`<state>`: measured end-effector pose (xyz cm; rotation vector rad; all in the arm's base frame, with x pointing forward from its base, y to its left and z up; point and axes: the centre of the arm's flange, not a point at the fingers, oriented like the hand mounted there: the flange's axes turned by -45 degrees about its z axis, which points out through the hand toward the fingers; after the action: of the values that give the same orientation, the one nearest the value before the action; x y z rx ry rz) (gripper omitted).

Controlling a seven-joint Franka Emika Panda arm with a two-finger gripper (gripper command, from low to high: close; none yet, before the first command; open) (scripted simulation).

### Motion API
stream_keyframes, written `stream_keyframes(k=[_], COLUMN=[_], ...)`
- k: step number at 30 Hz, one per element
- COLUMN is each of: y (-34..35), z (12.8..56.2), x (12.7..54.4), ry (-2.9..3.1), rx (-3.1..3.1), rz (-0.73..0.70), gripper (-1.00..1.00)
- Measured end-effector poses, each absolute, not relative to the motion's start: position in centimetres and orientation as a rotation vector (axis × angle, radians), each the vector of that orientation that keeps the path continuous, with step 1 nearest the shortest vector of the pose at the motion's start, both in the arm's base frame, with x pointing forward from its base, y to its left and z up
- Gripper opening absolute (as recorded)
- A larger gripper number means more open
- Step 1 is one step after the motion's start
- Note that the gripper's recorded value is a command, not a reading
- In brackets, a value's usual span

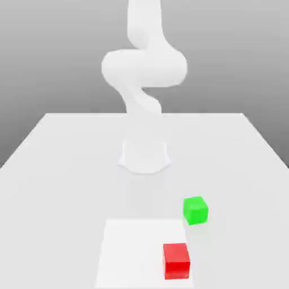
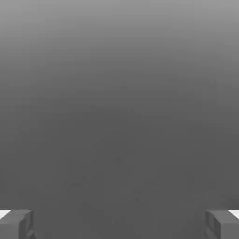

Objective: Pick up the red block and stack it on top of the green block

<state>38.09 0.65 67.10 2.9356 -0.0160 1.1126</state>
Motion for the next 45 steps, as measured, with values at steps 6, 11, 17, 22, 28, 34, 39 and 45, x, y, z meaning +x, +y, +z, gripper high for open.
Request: stream_keyframes(k=[6,11,17,22,28,34,39,45], y=[2.2,3.4,4.9,6.2,6.6,6.6,6.6,10.1], z=[56.2,46.5,34.6,25.0,16.3,15.2,17.9,23.1], x=[44.6,47.7,48.5,46.9,45.8,45.7,45.8,42.7], ry=[0.002,0.022,0.052,0.077,0.081,0.082,0.081,-0.154], rx=[3.012,3.061,3.106,3.133,3.141,3.141,3.141,3.183], rz=[0.835,0.608,0.333,0.102,0.002,0.002,0.001,-0.005], gripper=[0.00,0.00,0.00,0.00,0.00,-1.00,-1.00,-1.00])
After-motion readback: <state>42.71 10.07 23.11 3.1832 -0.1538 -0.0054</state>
